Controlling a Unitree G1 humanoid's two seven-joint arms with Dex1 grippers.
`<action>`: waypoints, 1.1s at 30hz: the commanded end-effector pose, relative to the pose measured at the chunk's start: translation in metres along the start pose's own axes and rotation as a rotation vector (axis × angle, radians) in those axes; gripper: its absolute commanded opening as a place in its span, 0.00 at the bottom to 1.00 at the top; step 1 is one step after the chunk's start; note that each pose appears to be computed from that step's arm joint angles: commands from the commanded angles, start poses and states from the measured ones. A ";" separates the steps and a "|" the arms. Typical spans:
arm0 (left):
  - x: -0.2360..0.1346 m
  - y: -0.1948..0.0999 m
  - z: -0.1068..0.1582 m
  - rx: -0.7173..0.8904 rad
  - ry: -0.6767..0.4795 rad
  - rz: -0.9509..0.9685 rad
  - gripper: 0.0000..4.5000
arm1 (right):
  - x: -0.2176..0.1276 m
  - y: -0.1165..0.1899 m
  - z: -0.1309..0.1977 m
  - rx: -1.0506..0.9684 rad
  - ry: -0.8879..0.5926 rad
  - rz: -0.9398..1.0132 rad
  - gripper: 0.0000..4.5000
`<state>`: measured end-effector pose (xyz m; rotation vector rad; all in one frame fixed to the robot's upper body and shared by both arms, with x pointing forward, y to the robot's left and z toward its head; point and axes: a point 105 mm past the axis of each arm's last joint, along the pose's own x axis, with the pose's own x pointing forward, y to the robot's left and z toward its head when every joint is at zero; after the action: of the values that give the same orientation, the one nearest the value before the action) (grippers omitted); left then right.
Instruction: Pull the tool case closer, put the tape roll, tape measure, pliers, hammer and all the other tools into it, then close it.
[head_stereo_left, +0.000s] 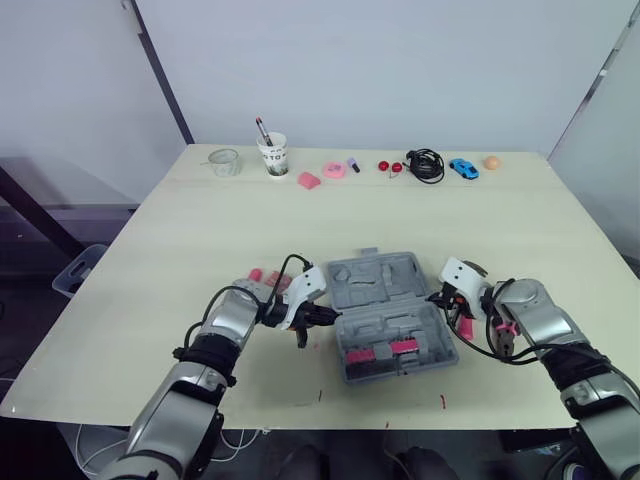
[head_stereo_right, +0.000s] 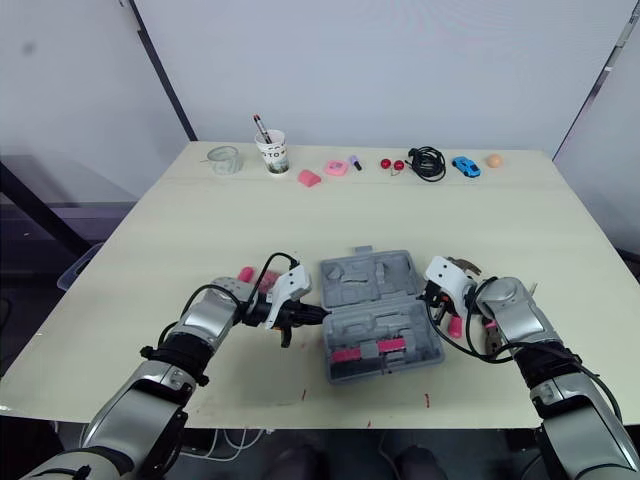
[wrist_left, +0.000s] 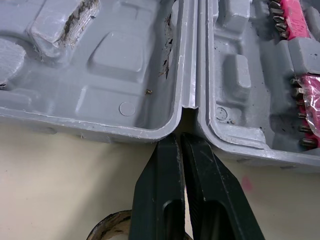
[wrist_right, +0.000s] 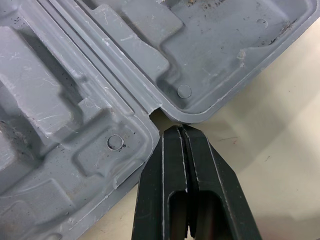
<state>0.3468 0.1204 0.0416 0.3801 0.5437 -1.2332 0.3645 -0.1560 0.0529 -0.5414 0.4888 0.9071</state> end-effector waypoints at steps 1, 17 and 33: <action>0.007 -0.005 0.008 0.010 -0.021 -0.035 0.04 | 0.000 0.000 0.017 -0.016 -0.051 0.017 0.00; 0.003 -0.017 0.001 0.029 0.014 -0.103 0.04 | -0.011 0.035 0.011 0.033 -0.029 0.195 0.00; -0.004 -0.047 -0.014 0.042 0.078 -0.231 0.04 | -0.029 0.080 -0.002 0.121 0.004 0.318 0.00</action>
<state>0.3092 0.1292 0.0348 0.4077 0.6428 -1.3786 0.2900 -0.1509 0.0402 -0.3855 0.6890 1.0879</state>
